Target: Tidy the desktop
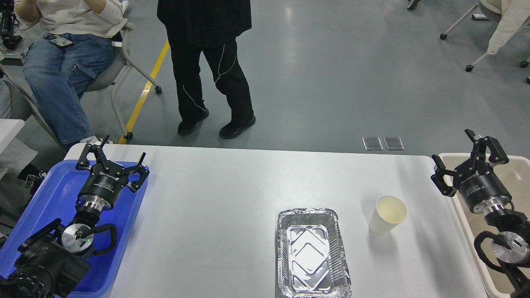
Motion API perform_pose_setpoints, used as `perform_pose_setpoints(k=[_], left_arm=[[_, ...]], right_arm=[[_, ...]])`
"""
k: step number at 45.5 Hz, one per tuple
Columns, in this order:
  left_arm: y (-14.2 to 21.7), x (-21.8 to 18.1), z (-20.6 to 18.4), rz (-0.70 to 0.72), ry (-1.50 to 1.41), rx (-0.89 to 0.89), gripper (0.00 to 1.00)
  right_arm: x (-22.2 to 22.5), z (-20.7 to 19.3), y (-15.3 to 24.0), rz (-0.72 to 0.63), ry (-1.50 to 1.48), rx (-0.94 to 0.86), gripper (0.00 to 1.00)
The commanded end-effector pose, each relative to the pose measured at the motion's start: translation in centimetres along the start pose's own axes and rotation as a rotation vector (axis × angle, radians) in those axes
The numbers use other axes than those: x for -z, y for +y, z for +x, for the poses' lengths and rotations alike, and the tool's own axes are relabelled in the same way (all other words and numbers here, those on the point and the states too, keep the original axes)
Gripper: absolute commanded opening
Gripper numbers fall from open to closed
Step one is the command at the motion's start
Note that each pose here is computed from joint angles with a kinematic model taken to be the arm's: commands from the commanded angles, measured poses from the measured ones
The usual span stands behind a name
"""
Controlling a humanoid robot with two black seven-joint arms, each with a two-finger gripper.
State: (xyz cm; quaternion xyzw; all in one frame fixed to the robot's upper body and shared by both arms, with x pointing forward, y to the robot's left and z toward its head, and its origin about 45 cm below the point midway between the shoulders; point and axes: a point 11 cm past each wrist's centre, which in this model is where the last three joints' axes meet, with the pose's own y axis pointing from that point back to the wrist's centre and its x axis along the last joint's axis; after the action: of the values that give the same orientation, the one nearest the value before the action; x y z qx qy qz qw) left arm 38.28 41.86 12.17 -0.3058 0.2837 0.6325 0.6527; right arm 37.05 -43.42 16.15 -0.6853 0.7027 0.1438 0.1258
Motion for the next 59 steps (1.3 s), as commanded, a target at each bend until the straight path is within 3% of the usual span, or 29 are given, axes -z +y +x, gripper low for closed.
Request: perform_pose_setpoints(k=[1,59], left_arm=[[0.00,0.03,0.00,0.003,0.000,0.000,1.00],[-0.02,0.04,-0.04,0.003,0.000,0.002,1.00]], right_arm=[[-0.18,-0.22,-0.19,0.011,-0.016,-0.010,1.00],[-0.28,-0.57,-0.57,0.000,-0.006,-0.015,1.00]])
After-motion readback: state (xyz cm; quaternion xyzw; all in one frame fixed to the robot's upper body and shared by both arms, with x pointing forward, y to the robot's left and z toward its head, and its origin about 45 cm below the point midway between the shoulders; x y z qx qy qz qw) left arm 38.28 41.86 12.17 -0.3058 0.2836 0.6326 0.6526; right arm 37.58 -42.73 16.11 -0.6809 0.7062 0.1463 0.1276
